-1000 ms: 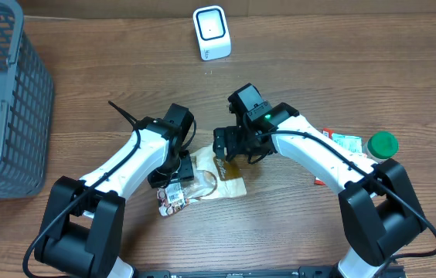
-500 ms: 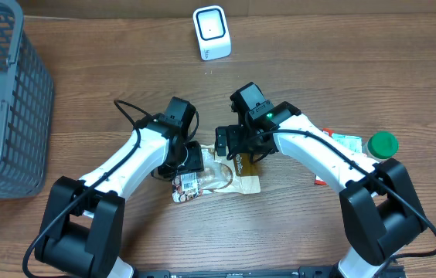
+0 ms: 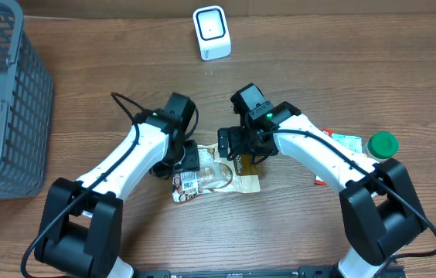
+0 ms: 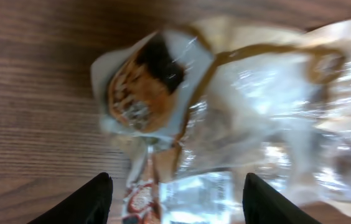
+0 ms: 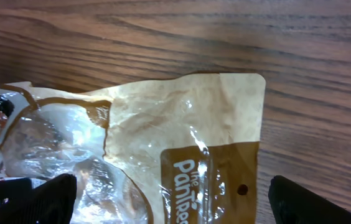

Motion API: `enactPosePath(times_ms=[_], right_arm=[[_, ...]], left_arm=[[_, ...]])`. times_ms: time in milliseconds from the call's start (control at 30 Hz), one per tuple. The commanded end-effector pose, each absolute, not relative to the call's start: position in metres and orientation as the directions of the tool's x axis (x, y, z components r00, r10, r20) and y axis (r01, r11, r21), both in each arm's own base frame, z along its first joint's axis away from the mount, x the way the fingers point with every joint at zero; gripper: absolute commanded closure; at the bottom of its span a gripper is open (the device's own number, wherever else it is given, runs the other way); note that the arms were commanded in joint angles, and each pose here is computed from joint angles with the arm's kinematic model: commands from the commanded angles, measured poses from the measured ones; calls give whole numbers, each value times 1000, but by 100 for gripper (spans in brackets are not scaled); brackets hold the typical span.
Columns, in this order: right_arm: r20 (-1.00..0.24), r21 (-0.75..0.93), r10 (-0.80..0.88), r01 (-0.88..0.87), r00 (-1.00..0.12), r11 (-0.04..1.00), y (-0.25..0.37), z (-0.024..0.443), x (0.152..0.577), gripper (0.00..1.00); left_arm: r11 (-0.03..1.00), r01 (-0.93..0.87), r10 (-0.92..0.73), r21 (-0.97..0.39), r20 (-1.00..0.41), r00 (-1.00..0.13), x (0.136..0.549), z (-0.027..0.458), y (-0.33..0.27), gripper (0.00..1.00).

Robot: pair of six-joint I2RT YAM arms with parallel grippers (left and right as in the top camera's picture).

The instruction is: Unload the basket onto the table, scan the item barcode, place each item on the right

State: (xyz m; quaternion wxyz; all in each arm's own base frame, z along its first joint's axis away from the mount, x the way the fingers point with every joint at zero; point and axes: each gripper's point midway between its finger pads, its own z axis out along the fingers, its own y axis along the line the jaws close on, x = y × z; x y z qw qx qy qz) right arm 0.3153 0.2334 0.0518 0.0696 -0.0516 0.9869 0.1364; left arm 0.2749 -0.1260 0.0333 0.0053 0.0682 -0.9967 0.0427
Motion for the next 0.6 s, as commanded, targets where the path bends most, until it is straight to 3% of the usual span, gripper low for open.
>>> enactPosePath(times_ms=[0,233,567], right_arm=[[-142,241,-74,-107,-987,965,228,48,315,0],[-100,238,-46,-69,-994,969,223,37,304,0],[-72,374,-65,-88,-995,923,242,18,289,0]], left_arm=[[987,-155,-154,-38,31,-988,264,19,-112,41],[987,-157,-155,-35,43,-987,256,7,-110,39],[981,-191,-189,-15,66,-980,248,2,-106,39]])
